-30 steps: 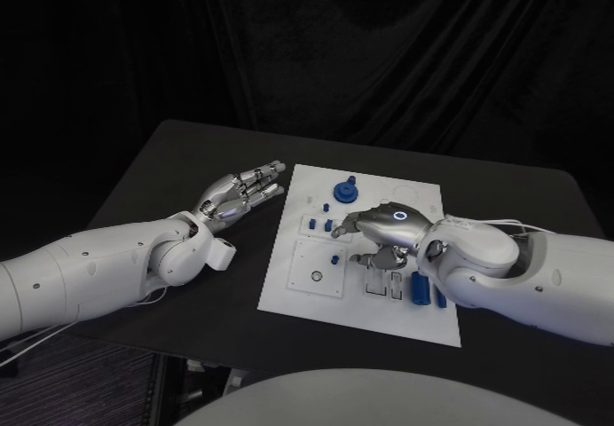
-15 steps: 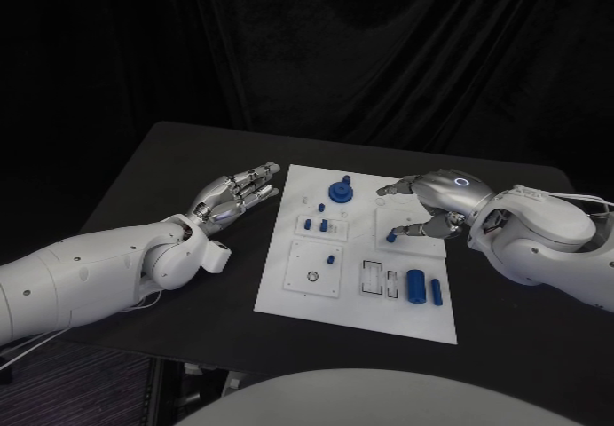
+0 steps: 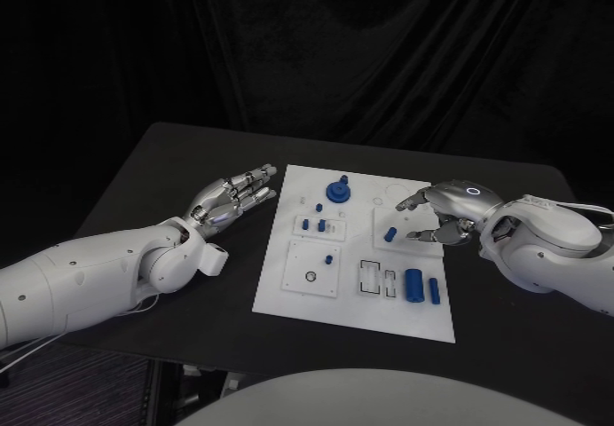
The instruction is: Assemble the parts on the task board
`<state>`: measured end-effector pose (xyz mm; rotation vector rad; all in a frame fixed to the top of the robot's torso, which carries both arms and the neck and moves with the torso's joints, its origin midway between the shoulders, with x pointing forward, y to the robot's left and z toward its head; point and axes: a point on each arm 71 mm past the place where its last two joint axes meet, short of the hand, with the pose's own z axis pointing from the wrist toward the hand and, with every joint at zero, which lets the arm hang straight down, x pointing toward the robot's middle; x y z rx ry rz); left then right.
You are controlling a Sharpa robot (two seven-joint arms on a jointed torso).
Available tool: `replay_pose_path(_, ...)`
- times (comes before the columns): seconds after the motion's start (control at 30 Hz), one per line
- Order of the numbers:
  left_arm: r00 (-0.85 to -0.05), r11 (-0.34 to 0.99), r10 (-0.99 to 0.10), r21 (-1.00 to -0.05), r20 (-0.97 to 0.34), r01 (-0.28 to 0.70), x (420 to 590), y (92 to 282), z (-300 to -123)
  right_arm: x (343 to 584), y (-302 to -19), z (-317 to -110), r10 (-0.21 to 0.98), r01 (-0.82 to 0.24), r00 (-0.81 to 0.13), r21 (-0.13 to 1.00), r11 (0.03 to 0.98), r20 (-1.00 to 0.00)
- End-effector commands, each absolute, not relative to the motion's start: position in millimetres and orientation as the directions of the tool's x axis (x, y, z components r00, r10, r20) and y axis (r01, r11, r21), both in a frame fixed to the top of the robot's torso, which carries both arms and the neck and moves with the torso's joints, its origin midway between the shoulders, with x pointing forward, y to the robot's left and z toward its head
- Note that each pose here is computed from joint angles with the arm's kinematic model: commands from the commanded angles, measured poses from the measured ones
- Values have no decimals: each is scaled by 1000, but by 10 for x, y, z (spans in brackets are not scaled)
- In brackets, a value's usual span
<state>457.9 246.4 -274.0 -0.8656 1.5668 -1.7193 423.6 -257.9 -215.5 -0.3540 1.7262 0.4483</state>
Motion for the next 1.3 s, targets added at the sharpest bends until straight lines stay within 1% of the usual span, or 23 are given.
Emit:
replay_pose_path(0.03,-577,-151,-815,-982,57,117,4566,2453,-2663,4237,-2584,-2192,11,-451,-210,107,886,-978)
replay_pose_path(0.83,-582,-153,-810,-983,64,104,4555,2447,-2688,4304,-2407,-2386,27,-488,-258,154,859,-966)
replay_pose_path(1.3,-584,-152,-809,-984,68,96,4547,2453,-2709,4314,-2324,-2419,27,-506,-274,168,846,-961)
